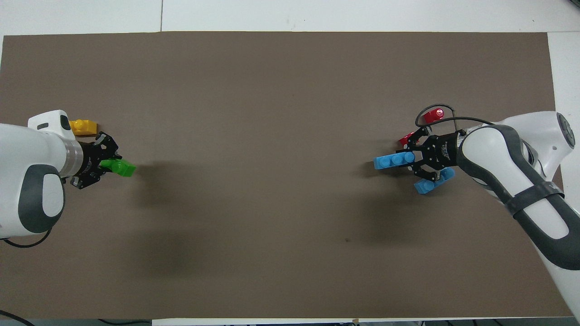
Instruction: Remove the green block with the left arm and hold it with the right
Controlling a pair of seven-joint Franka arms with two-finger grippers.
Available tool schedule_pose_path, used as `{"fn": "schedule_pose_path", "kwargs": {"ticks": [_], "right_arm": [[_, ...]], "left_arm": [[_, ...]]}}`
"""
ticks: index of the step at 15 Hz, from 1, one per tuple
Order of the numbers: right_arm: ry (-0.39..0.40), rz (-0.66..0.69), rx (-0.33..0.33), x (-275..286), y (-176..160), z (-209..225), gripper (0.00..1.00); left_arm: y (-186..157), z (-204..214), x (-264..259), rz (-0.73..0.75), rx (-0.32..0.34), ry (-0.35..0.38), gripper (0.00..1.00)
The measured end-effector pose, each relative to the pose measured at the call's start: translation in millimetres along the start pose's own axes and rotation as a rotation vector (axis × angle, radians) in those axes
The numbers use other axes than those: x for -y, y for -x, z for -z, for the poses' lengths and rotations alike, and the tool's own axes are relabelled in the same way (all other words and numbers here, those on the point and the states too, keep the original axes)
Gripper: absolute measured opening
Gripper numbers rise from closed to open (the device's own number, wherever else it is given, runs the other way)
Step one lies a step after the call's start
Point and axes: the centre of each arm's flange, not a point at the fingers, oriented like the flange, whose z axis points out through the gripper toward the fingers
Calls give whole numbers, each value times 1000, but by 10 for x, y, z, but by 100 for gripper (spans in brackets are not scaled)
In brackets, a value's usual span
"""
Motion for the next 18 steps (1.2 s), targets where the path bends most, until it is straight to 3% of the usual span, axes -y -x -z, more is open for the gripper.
{"fn": "schedule_pose_path", "kwargs": {"ticks": [12, 18], "right_arm": [[2, 9, -18, -51, -115, -133, 35], [2, 9, -25, -77, -112, -178, 35]], "left_arm": [[-131, -575, -48, -34, -19, 18, 36], [-141, -580, -51, -34, -21, 22, 36]]}}
